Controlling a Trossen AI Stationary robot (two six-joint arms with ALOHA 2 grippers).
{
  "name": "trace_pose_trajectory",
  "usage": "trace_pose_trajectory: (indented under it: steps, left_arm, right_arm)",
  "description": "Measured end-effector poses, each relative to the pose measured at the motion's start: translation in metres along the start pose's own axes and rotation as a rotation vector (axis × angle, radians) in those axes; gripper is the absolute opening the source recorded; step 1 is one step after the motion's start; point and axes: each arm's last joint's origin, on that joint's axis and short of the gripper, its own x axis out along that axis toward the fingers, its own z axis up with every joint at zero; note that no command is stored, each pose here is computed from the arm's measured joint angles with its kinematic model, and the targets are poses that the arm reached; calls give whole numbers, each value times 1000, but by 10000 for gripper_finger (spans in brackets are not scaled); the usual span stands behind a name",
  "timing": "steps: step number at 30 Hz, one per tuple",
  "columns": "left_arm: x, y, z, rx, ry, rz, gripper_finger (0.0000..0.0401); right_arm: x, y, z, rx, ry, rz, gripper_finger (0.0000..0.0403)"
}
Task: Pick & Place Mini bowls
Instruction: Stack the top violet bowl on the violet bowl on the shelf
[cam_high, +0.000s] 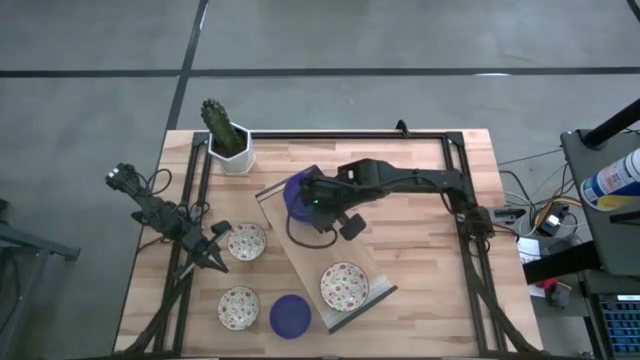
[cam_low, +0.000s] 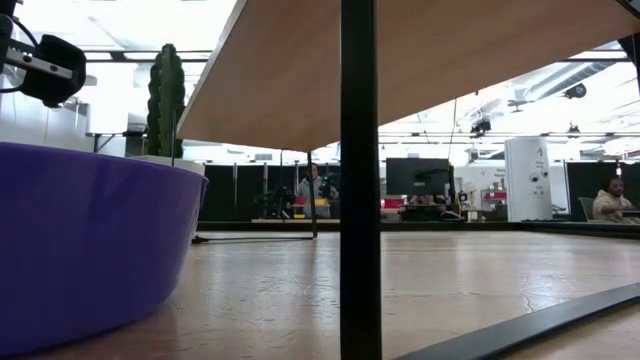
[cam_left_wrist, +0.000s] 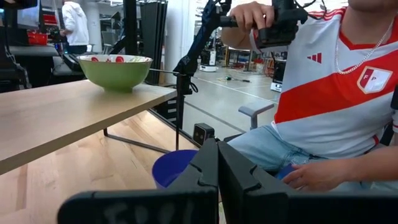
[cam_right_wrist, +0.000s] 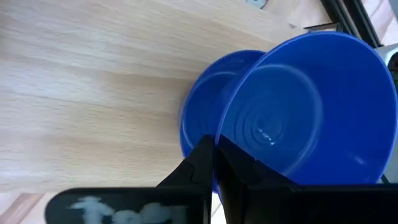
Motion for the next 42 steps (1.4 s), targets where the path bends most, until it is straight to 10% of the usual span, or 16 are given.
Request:
trace_pose_trajectory:
  steps: [42]
  left_arm:
    - [0,0,0,0,0,0,0]
  right_arm:
    - [23,-1,-5,75,17,65,55]
